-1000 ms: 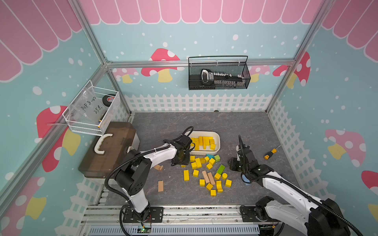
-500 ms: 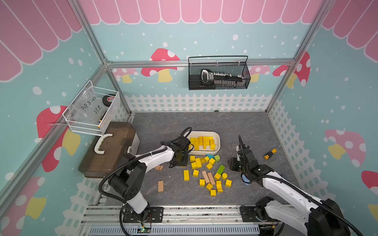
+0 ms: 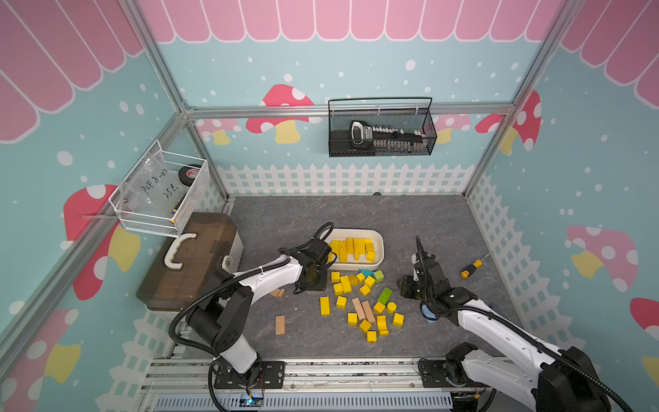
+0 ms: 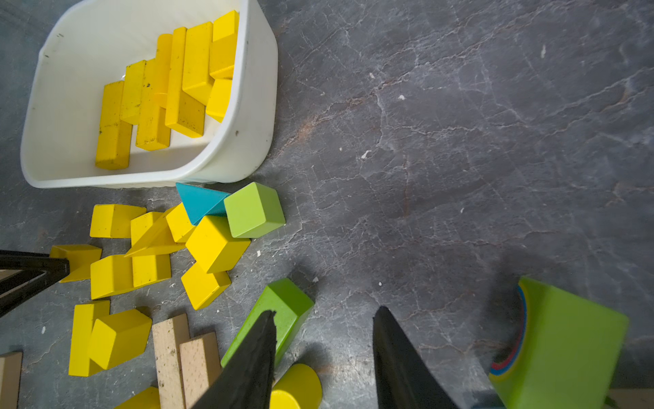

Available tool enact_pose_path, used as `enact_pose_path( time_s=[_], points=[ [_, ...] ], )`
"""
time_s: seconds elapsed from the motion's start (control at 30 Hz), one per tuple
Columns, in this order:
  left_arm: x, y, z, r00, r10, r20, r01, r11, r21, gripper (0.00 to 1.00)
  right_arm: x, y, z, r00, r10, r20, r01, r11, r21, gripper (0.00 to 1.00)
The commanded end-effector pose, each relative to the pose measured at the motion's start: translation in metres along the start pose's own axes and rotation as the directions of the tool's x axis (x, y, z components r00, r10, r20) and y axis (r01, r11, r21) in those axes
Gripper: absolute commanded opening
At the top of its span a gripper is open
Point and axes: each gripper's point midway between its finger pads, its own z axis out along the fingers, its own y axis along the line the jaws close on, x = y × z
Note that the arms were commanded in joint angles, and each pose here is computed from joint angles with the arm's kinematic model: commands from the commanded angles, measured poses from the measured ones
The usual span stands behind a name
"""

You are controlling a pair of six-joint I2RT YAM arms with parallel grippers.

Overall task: Pick out the yellow building blocks
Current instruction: Pick up the building block from the center of the board.

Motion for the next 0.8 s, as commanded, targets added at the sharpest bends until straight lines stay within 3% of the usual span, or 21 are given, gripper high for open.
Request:
enact_pose_path(
  time_s=[0.0, 0.43, 0.5, 0.77],
  points=[
    [0.003, 0.0, 0.001, 1.0, 0.003, -0.01, -0.003, 1.0, -0.009, 0.42, 0.001, -0.002, 0.001, 1.0, 0.013, 0.008, -0.013, 1.0, 0.003, 0.45],
    [0.004, 0.0, 0.005, 1.0, 0.003, -0.024, -0.003, 1.0, -0.014, 0.37, 0.001, -0.002, -0.001, 1.0, 0.014, 0.014, -0.014, 1.0, 0.002, 0.45],
    [0.003, -0.001, 0.003, 1.0, 0.005, -0.02, -0.005, 1.0, -0.009, 0.32, 0.0, -0.002, -0.001, 1.0, 0.016, 0.017, -0.016, 1.0, 0.002, 0.45],
    [-0.016, -0.02, -0.034, 0.999, 0.019, 0.03, -0.021, 0.998, 0.055, 0.24, -0.003, -0.004, 0.0, 1.0, 0.022, 0.018, -0.022, 1.0, 0.012, 0.45]
  ],
)
